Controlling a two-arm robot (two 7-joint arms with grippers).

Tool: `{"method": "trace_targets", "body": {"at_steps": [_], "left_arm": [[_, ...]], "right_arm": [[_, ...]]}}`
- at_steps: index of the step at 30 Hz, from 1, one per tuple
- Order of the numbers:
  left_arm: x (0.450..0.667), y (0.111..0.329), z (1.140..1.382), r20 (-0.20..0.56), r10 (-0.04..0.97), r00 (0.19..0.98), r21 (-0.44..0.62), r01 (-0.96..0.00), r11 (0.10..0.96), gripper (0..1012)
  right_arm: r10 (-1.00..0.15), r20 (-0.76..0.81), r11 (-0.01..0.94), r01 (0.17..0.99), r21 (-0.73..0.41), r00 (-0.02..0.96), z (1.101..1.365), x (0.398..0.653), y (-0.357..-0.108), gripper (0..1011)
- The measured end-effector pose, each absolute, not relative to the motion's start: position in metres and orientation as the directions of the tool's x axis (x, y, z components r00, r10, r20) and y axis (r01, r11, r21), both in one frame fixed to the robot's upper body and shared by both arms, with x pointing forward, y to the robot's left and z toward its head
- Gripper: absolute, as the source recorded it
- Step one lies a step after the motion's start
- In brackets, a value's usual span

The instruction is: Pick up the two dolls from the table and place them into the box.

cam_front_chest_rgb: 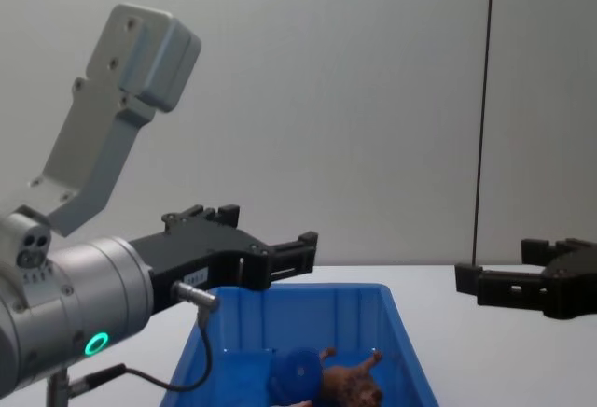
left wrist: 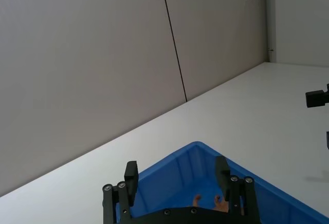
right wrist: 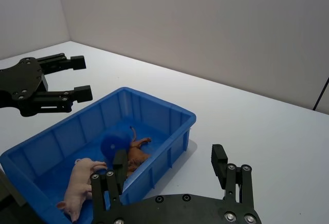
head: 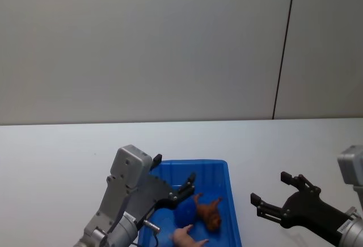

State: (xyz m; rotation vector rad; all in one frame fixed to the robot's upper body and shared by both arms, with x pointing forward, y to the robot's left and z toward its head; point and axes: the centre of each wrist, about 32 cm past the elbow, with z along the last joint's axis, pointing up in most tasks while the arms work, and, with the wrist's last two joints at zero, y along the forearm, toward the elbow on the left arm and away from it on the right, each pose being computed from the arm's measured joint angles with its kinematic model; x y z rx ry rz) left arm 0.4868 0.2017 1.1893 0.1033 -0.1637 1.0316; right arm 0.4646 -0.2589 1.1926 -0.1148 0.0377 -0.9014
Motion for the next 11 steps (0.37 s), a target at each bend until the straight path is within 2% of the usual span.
{"method": "trace_targets", "body": {"at_steps": [4, 11], "left_arm": [[0.4875, 0.2018, 1.1902, 0.189, 0.842, 0.505, -0.006, -0.857, 0.515, 1000], [0.4882, 0.2034, 1.1919, 0.196, 0.842, 0.503, -0.027, -0.855, 0.517, 1002]], "right_arm": [[-0.784, 0.016, 0.615, 0.780, -0.115, 0.620, 1.1926, 0.4646, -0.2589, 1001], [-0.784, 0.016, 0.615, 0.780, -0.116, 0.620, 1.1926, 0.4646, -0.2589, 1001]]}}
